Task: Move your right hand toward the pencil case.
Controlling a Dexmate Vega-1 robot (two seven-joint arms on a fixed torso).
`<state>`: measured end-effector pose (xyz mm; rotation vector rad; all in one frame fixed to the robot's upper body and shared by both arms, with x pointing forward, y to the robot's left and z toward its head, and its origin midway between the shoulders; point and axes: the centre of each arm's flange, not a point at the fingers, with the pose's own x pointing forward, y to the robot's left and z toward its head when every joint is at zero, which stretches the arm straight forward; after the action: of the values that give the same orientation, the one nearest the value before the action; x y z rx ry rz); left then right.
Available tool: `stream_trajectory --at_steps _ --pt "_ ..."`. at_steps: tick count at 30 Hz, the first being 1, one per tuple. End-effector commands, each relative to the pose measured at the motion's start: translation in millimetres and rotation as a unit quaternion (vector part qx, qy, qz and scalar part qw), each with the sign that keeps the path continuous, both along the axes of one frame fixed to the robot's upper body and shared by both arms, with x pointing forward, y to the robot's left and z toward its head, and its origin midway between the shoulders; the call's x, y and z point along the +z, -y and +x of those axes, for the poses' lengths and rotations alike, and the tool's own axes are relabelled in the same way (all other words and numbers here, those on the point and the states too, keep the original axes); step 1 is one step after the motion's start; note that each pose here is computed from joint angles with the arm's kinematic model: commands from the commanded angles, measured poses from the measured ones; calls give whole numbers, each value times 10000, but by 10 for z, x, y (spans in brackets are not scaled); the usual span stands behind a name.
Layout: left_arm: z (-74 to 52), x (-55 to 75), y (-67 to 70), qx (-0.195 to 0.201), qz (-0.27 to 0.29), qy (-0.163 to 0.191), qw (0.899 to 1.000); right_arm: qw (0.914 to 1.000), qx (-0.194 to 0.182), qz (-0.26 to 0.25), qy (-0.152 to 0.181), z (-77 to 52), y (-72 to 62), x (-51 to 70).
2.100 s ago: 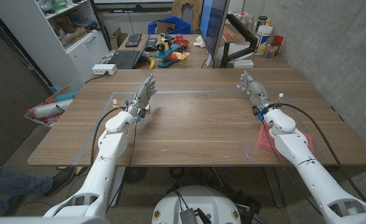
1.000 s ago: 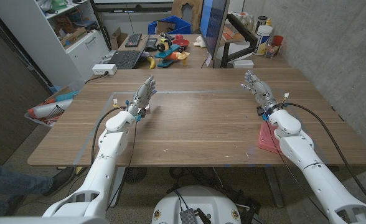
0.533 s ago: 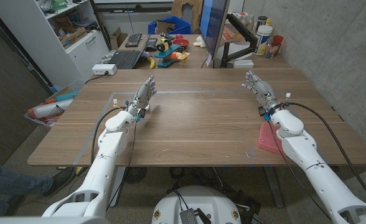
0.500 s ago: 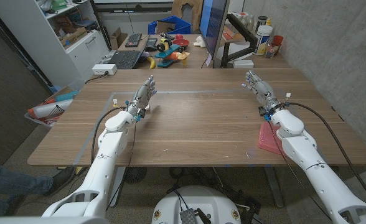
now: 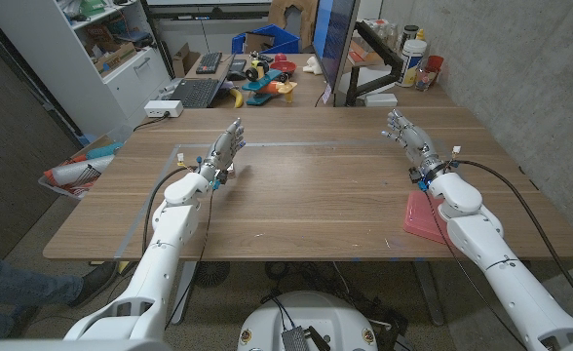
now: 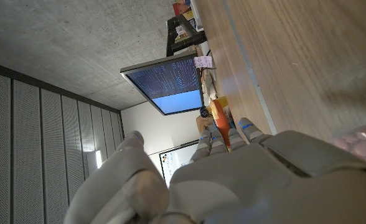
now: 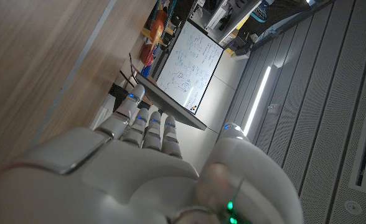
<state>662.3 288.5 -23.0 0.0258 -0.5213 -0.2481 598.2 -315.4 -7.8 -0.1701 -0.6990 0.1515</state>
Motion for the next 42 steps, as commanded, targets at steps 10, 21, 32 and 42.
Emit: stream_trajectory --at_steps 10,21,32,42 --pt "-3 10 -15 4 63 -23 10000 9999 -108 -76 81 -131 66 0" --pt "4 20 -13 -13 69 -16 10000 9997 -153 -122 121 -191 84 -8" --pt "12 40 -5 -31 84 1 10000 9996 -194 -113 152 -242 119 -50" --pt "16 48 -1 -41 93 10 9999 9992 -290 -188 207 -317 151 -63"
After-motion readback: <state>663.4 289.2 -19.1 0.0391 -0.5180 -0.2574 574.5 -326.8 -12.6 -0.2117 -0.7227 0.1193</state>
